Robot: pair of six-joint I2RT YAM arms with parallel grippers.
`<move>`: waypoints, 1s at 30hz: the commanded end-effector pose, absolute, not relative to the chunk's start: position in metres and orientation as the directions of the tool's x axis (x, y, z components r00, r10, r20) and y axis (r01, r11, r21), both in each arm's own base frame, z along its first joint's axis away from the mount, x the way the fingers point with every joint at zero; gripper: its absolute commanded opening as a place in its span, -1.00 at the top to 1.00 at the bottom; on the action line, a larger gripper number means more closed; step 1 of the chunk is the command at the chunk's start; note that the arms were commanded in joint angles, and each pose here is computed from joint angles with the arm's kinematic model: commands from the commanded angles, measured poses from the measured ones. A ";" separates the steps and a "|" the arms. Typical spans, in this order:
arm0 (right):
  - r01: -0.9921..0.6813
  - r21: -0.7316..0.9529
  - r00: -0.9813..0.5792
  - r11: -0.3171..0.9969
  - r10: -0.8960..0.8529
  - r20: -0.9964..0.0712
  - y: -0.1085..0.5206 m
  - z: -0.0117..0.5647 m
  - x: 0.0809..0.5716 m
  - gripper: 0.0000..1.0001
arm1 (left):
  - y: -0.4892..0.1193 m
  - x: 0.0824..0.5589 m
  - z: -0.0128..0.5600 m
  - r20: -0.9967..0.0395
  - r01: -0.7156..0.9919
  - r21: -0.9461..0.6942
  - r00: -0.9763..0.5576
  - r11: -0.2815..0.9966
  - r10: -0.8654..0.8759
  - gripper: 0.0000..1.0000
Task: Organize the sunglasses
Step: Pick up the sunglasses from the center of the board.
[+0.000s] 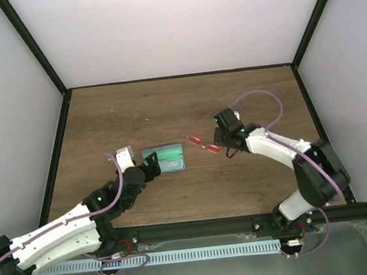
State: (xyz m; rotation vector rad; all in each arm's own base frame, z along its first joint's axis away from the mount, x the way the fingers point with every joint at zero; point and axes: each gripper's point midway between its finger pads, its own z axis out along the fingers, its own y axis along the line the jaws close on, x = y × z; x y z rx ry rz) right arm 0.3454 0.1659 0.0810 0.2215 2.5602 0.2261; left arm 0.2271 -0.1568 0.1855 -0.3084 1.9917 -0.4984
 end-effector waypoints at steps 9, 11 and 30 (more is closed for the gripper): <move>0.101 0.368 -0.652 0.924 0.341 -0.677 0.143 0.154 0.327 0.99 | -0.254 0.212 0.159 -0.676 0.268 -0.650 -0.631 0.711 -0.380 -0.81; 0.072 0.396 -0.644 0.915 0.346 -0.682 0.145 0.159 0.321 0.99 | -0.266 0.212 0.156 -0.676 0.279 -0.647 -0.641 0.710 -0.364 -0.81; -0.105 0.474 -0.702 0.874 0.272 -0.658 0.166 0.160 0.262 0.99 | -0.337 0.259 0.157 -0.732 0.264 -0.512 -0.632 0.817 -0.255 -0.84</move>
